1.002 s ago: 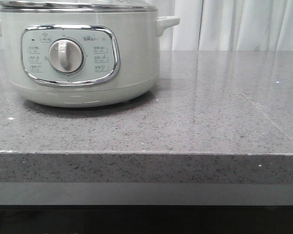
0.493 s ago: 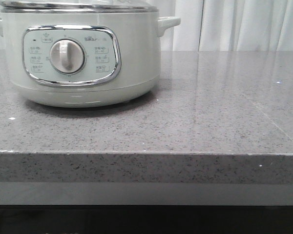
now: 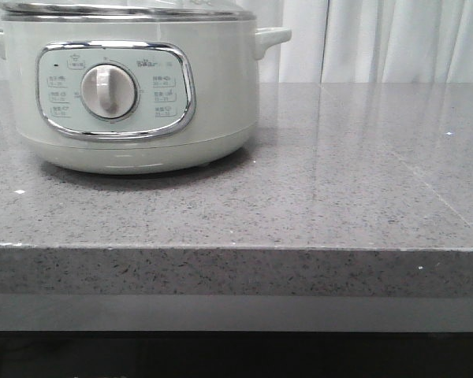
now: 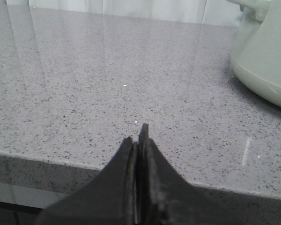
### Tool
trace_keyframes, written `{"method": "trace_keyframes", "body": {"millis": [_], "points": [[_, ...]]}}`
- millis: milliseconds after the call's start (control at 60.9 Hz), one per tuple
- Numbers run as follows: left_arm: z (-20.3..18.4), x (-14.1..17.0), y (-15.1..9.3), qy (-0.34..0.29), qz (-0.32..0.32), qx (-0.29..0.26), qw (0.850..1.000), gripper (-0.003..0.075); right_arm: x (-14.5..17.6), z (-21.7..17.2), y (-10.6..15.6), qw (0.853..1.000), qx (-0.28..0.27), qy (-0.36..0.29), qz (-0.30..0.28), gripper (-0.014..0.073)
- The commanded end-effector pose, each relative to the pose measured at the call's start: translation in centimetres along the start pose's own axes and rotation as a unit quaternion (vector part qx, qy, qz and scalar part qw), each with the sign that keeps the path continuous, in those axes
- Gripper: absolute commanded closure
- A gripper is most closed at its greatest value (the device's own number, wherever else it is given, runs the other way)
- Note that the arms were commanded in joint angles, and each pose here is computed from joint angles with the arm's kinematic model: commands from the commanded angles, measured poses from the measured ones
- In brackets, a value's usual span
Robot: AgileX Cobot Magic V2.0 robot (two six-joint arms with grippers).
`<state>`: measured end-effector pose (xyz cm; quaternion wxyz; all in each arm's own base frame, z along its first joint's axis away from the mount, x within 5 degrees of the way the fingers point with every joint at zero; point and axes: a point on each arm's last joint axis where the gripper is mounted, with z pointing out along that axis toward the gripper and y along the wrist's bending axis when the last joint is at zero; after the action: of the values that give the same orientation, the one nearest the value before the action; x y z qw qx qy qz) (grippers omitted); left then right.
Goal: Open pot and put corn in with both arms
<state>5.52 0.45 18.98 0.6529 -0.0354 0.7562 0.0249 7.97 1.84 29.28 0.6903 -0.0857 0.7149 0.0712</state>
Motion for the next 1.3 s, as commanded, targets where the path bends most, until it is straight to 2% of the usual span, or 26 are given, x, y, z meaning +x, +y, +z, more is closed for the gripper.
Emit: {"method": "trace_keyframes", "body": {"millis": [0,1018,1166,1281], "points": [[-0.2,-0.8,0.0,-0.048,-0.011,0.001,0.999,0.0739,-1.6,-0.1,-0.2,0.999,0.010,-0.049,-0.006,0.0663],[-0.2,-0.8,0.0,-0.048,-0.011,0.001,0.999,0.0739,-1.6,-0.1,-0.2,0.999,0.010,-0.049,-0.006,0.0663],[-0.2,-0.8,0.0,-0.048,-0.011,0.001,0.999,0.0739,-0.5,0.1,-0.3,0.999,0.019,-0.046,-0.015,0.0663],[-0.2,-0.8,0.0,-0.048,-0.011,0.001,0.999,0.0739,1.5,0.4,-0.8,0.999,0.048,-0.021,-0.014,0.0663]]}}
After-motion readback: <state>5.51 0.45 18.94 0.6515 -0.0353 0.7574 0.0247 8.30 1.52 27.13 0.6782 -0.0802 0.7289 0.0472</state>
